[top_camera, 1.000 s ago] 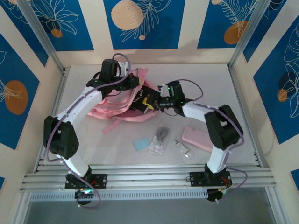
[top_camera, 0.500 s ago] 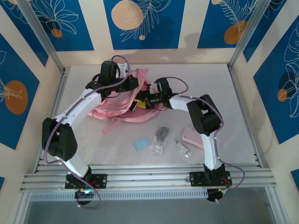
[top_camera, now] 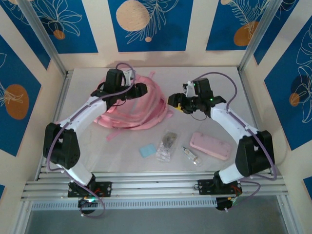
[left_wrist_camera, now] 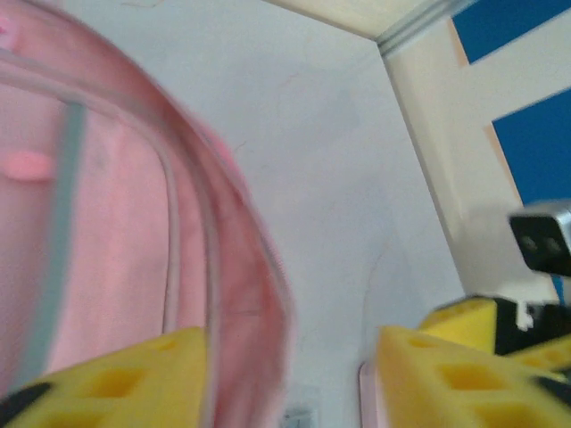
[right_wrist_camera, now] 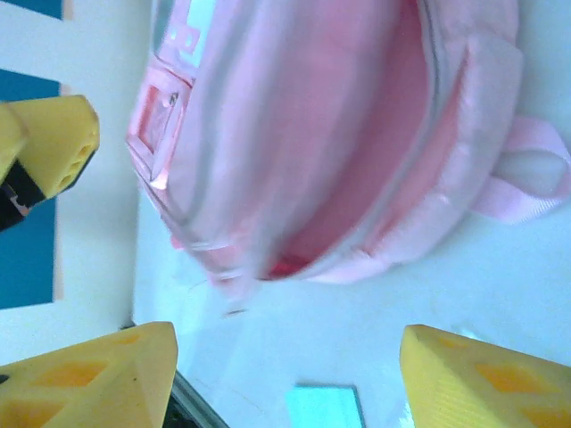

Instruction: Pack books, pencil case, and school supplies into a backpack

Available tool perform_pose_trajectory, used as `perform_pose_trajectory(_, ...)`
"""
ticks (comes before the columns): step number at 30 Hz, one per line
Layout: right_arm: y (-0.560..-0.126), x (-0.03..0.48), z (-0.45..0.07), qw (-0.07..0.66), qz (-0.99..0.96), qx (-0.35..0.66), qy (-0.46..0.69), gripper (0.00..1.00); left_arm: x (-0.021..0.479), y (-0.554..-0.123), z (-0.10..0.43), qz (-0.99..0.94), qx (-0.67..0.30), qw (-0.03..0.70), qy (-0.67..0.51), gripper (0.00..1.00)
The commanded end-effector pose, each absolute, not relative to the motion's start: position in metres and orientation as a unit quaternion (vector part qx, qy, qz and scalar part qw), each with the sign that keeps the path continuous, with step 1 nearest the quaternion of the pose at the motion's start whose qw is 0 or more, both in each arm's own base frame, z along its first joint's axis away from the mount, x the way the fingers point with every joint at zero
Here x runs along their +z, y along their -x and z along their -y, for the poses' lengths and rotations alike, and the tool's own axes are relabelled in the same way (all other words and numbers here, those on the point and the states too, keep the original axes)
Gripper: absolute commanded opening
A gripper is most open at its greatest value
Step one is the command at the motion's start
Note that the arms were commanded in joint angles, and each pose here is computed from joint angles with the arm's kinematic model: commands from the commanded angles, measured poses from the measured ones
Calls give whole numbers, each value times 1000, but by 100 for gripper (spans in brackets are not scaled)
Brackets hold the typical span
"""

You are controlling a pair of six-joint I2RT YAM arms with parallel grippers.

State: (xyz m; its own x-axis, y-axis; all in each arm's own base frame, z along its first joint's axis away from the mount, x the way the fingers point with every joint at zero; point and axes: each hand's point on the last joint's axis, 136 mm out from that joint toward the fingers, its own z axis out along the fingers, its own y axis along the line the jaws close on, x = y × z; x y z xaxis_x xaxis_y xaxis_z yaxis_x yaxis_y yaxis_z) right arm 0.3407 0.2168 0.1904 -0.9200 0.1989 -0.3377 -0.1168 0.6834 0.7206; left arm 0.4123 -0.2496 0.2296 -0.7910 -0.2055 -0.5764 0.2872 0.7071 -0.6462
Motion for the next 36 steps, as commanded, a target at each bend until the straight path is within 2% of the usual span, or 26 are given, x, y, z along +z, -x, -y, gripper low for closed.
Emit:
perform_pose_trajectory(1,-315,171,-211,188,-923,337,2,67,241,-393,227,-867,-355,350,-7,66)
perform_pose_trajectory(8,-303,164,-249,206,-923,320,47,64,198,-339,155,-888,-263,362,102,81)
perform_pose_trajectory(12,-299,155,-275,200,-922,327,58,62,156,-308,116,-897,-215,346,174,86)
perform_pose_trajectory(16,-296,150,-293,198,-923,321,68,62,126,-297,93,-897,-187,339,214,86)
perform_pose_trajectory(23,-290,152,-309,194,-922,325,82,62,90,-308,57,-878,-138,364,279,84)
perform_pose_trajectory(28,-278,153,-322,173,-914,355,93,63,97,-338,45,-835,-174,410,322,87)
perform_pose_trajectory(31,-272,151,-329,168,-914,355,102,63,104,-356,45,-823,-182,428,326,94)
perform_pose_trajectory(36,-269,146,-336,157,-917,352,105,63,87,-382,61,-832,-204,410,315,94)
